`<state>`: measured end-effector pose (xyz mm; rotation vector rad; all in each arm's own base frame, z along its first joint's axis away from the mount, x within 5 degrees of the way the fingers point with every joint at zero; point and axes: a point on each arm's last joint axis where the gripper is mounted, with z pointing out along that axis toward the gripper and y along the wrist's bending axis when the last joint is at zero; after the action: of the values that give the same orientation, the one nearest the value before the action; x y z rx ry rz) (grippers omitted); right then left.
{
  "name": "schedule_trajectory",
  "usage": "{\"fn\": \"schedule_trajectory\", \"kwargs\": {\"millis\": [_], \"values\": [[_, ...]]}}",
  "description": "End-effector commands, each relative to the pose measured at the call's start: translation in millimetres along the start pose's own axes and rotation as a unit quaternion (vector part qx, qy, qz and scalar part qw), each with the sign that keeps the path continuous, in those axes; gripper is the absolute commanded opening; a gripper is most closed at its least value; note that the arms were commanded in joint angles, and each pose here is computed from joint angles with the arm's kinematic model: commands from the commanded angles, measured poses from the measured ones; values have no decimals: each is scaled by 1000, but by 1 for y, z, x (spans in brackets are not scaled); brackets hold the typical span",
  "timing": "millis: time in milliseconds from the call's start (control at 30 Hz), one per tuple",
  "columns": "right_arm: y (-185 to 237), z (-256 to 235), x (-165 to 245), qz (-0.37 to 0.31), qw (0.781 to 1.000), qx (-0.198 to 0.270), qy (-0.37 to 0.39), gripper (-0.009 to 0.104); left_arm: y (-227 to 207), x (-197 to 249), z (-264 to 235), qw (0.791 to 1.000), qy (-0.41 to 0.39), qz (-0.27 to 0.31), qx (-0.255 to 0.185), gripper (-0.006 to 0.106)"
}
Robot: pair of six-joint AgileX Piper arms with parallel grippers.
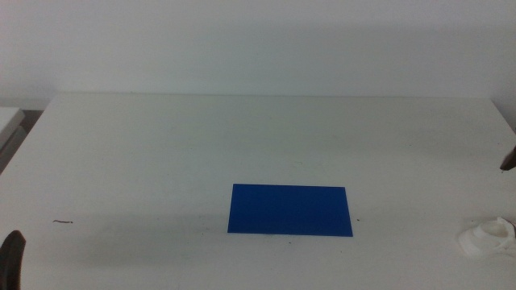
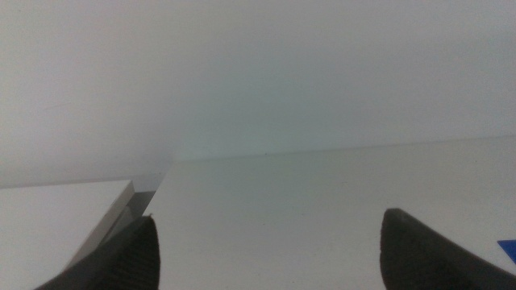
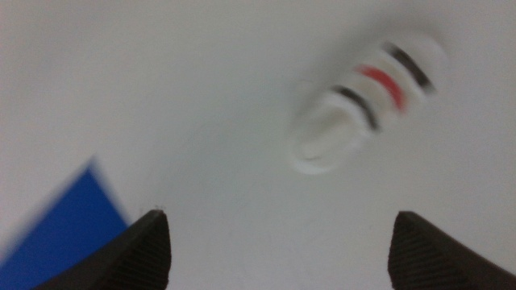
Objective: Use one arm to grab the shoe from the table and place it on the mat.
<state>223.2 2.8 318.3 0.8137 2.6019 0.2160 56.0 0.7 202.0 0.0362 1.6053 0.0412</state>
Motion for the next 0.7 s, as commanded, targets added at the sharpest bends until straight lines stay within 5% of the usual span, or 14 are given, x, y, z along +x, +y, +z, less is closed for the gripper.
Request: {"fn": "schedule_trajectory", "kwargs": {"millis": [0, 133, 333, 467, 667], "values": [[-5, 16, -9, 161, 986, 53, 7, 93, 0, -1, 0, 1000, -3, -3, 1, 94], [-8, 35, -14, 316, 943, 103, 8, 93, 0, -1, 0, 1000, -3, -3, 1, 94], [-22, 70, -9, 438, 881, 179, 0, 93, 0, -1, 0, 1000, -3, -3, 1, 94], [-21, 95, -12, 424, 893, 147, -4, 93, 0, -1, 0, 1000, -3, -3, 1, 94], [-30, 127, -19, 429, 889, 163, 0, 93, 0, -1, 0, 1000, -3, -3, 1, 94]]}}
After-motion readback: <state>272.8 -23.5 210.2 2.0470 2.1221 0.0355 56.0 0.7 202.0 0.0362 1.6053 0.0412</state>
